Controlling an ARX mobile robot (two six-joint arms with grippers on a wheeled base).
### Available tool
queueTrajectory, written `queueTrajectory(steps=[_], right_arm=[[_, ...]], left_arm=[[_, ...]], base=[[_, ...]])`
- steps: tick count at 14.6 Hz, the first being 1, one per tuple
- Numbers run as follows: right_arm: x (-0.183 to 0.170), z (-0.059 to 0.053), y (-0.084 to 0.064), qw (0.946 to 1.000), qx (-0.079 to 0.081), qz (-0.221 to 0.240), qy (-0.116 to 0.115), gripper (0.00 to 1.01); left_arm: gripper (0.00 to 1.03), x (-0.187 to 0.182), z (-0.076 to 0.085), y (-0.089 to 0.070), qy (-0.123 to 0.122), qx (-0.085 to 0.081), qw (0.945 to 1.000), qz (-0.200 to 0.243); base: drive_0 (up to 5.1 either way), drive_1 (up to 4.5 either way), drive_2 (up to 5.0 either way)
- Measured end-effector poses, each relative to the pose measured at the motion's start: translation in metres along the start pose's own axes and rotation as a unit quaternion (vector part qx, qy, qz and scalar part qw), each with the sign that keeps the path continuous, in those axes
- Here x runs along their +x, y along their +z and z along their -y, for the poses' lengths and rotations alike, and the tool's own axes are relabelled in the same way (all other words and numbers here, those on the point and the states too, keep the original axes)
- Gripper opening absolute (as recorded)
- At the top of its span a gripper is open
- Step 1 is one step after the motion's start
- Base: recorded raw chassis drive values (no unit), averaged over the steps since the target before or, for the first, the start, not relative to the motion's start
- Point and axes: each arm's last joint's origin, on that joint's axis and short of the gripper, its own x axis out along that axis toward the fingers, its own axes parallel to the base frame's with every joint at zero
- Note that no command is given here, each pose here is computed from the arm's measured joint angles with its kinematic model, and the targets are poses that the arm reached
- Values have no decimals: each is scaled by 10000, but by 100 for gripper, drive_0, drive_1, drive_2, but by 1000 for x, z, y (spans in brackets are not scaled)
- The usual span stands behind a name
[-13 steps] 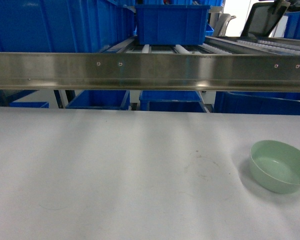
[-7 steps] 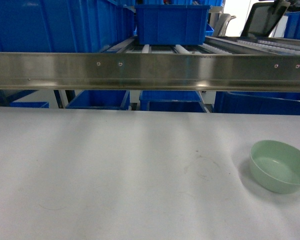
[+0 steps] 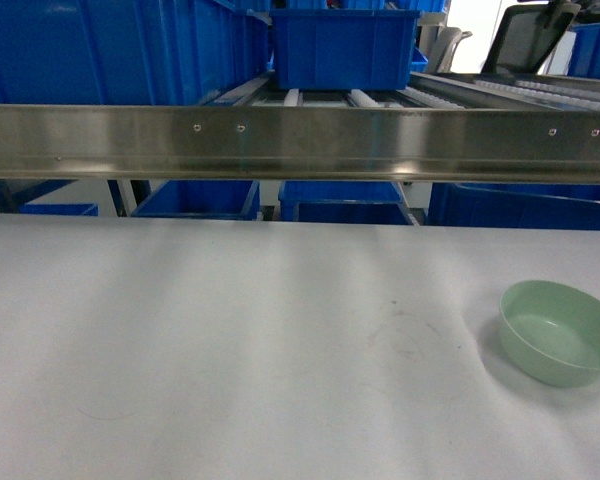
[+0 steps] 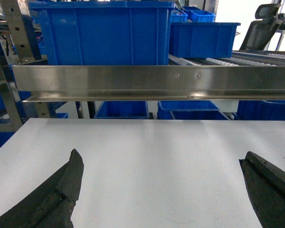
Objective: Place green bowl on second shelf with right arm
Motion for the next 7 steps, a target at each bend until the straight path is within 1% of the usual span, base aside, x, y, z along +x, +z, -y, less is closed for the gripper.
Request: queueTrajectory(steps=[3, 4, 5, 6, 7], right_arm=[[0, 0, 0, 10000, 0, 0, 0, 98], [1, -1, 3, 9999, -10, 133, -36, 98], [5, -6, 5, 9998, -16, 216, 44, 98], [9, -9, 4, 9999, -40, 115, 78, 98], [13, -11, 4, 10000, -56, 52, 52, 98]], left_arm=[[98, 0, 0, 0, 0, 2, 10000, 0], [98, 0, 0, 0, 0, 2, 10000, 0], [98, 0, 0, 0, -2, 2, 10000, 0], [98, 0, 0, 0, 0, 2, 10000, 2], [98, 0, 0, 0, 0, 2, 10000, 0]], base=[[0, 0, 0], [0, 0, 0], [0, 0, 0], [0, 0, 0], [0, 0, 0]])
